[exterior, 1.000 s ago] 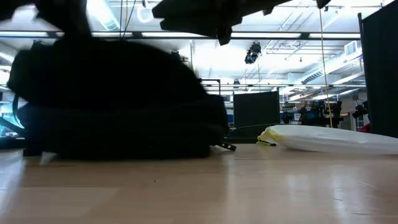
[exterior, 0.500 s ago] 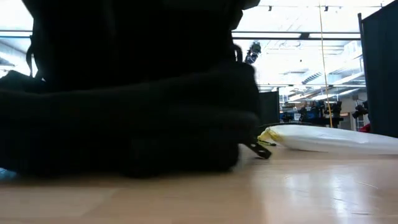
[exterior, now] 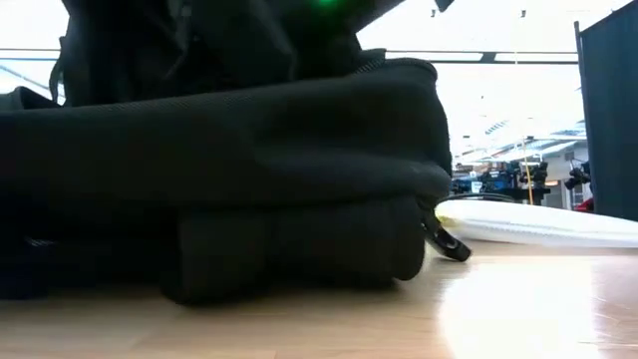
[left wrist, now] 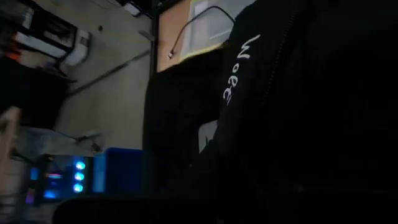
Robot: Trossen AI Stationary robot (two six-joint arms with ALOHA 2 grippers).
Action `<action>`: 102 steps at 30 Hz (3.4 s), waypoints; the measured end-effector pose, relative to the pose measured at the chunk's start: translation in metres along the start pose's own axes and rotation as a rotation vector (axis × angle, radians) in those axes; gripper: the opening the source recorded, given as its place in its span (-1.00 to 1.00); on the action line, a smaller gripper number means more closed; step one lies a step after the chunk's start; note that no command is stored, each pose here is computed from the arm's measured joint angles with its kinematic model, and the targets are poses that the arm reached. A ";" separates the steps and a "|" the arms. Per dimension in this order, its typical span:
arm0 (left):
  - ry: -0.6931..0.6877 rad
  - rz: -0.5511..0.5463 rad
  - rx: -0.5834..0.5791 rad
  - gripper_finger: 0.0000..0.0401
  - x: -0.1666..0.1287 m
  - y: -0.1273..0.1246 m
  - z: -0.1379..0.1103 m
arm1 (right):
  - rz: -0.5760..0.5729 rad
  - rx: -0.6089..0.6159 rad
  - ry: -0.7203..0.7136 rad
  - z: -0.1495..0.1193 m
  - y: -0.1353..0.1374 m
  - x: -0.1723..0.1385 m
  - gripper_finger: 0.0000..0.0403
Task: Unpack backpack
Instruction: Remove the black cellphone from the backpack
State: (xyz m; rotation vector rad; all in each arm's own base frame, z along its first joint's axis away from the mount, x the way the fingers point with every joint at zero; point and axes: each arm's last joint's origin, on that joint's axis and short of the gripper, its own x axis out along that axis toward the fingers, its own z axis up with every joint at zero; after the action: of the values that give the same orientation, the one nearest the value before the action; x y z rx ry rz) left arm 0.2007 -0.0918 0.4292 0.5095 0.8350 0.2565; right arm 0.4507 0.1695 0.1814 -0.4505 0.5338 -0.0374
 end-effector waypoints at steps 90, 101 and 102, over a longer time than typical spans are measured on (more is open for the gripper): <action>0.493 -0.371 -0.551 -0.38 0.272 0.138 -0.197 | -0.266 -0.004 0.139 -0.033 -0.030 0.056 0.13; 0.563 -0.339 -0.500 0.13 0.244 0.166 -0.172 | -0.266 -0.003 0.139 -0.033 -0.030 0.056 0.16; 0.581 -0.325 -0.492 0.17 0.241 0.169 -0.171 | -0.267 -0.002 0.139 -0.033 -0.030 0.056 0.15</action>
State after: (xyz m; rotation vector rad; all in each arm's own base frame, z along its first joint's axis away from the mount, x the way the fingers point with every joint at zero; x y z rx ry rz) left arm 0.2243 0.2070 0.2684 -0.1816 1.3514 0.3019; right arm 0.4851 0.1205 0.1419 -0.5211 0.6071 -0.3257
